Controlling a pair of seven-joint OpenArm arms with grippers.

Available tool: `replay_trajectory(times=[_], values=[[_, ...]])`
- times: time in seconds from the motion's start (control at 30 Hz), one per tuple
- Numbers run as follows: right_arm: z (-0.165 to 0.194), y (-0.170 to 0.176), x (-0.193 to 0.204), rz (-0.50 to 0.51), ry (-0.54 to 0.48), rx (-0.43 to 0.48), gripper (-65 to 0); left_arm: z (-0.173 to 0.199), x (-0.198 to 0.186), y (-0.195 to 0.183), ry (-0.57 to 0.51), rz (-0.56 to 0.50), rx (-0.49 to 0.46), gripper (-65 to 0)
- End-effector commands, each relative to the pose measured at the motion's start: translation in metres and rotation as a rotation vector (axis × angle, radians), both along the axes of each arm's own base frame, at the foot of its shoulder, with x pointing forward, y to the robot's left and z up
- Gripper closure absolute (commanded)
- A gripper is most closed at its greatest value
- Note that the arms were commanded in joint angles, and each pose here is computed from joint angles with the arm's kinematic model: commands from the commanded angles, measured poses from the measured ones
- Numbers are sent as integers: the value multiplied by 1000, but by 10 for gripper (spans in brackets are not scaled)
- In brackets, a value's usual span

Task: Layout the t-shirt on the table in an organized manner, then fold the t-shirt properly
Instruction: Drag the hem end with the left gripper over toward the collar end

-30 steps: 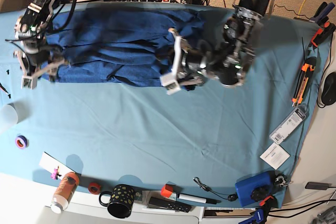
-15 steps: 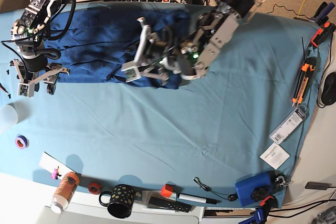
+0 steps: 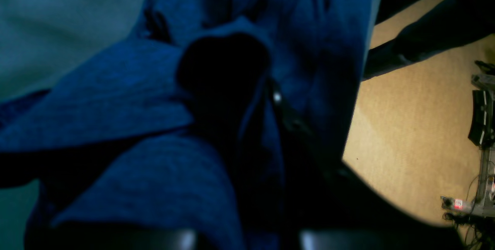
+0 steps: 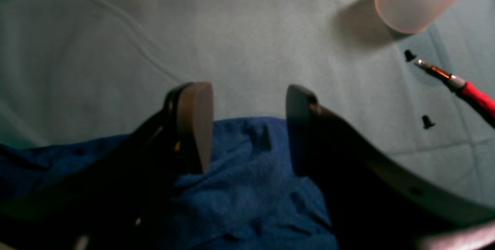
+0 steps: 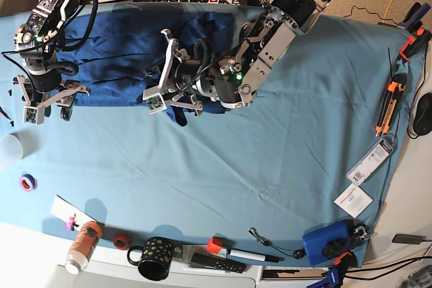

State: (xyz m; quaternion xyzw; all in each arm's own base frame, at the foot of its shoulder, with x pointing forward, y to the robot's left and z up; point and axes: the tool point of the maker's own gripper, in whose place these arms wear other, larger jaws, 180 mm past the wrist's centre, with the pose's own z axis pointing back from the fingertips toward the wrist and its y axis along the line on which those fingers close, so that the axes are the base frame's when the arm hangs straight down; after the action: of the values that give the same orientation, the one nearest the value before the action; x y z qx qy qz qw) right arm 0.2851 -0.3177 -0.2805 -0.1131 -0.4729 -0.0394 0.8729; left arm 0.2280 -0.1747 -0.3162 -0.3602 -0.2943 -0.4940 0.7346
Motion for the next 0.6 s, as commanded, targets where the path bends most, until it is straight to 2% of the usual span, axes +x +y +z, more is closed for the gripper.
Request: replay_trajectory(times=[0.0, 0.07, 0.1, 0.13, 0.23, 0.4, 0.57], values=[[16, -3, 5, 5, -48, -25, -300, 21, 4, -10, -36, -12, -74, -50], [16, -3, 5, 5, -47, -24, -300, 25, 2, -13, -48, -28, -104, -215], [16, -2, 5, 4, -48, -22, -300, 28, 1, -16, -47, -23, -132, -281], [15, -2, 5, 5, -48, -21, -300, 31, 0, -18, -44, -16, -159, -318], [15, -2, 5, 4, -47, -19, -300, 34, -5, -23, -27, -3, -212, -324], [15, -2, 5, 4, -46, -19, -300, 35, -24, -34, 2, -36, -240, -324], [14, -2, 4, 3, -41, -19, -300, 36, -51, -44, -30, -178, -235, -321]])
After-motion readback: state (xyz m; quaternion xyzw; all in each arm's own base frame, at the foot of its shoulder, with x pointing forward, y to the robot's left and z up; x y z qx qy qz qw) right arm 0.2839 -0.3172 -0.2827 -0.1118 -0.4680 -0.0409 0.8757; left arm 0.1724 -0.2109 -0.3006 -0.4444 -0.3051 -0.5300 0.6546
